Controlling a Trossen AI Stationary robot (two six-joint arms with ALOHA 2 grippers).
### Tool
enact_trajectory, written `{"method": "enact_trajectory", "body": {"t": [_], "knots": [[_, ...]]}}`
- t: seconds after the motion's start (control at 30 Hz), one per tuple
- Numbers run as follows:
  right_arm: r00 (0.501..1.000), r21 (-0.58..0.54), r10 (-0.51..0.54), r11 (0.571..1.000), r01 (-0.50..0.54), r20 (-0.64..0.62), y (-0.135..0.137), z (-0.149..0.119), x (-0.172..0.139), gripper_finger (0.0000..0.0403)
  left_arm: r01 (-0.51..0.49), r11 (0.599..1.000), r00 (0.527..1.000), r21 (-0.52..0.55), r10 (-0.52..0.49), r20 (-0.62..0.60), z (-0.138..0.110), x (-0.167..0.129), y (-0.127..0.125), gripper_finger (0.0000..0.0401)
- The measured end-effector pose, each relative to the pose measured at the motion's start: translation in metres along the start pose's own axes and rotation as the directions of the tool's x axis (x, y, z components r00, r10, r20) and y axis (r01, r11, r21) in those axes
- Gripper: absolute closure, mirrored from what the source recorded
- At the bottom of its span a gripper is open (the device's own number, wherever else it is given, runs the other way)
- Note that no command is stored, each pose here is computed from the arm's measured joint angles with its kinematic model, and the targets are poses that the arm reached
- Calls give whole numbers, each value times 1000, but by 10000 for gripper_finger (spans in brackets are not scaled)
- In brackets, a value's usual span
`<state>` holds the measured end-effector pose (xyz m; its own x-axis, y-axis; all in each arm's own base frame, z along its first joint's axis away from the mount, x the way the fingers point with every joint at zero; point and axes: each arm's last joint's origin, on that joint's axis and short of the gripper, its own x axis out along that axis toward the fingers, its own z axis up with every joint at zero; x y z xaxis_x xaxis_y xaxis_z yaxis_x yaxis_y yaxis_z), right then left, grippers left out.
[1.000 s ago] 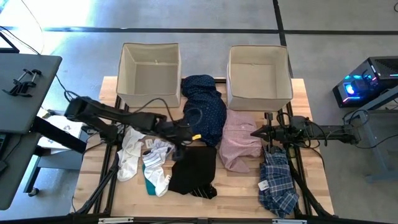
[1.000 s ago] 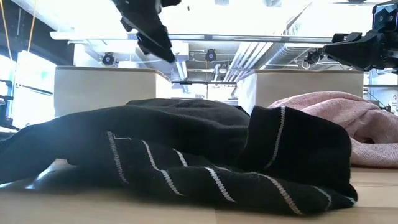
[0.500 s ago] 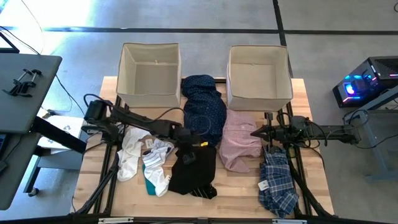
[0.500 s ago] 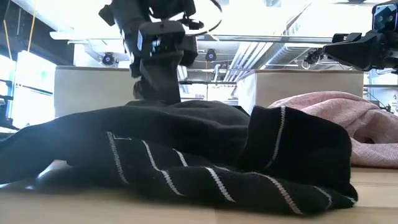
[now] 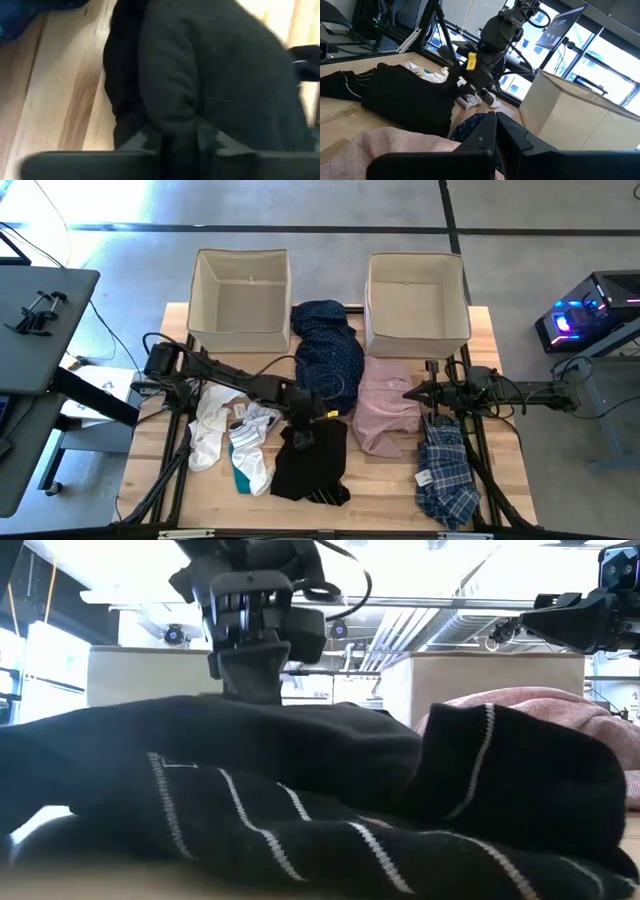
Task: Sort clothes
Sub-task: Put the black pants into the left laundry organizer
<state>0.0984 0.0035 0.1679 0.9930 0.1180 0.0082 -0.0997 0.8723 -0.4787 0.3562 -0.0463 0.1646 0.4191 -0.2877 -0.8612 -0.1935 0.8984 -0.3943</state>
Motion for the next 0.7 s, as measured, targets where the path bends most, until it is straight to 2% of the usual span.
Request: {"method": "enact_trajectory", "body": {"t": [0.07,0.23,0.4,0.57,0.7], "knots": [[1000,0,0,1000,0,0,0,0,0,402,29,999,999,-14,-29,18,3,-7,0,384],[1000,0,0,1000,0,1,0,0,0,402,60,998,993,4,-60,99,8,-37,-5,367],[1000,0,5,1000,-5,3,0,0,0,402,122,992,969,18,-123,212,13,-83,-14,383],[1000,0,5,1000,-5,3,0,0,0,402,200,975,898,100,-223,380,20,-147,-35,384],[1000,0,4,1000,-4,2,0,0,0,402,208,962,825,177,-269,498,23,-194,-50,383]]}}
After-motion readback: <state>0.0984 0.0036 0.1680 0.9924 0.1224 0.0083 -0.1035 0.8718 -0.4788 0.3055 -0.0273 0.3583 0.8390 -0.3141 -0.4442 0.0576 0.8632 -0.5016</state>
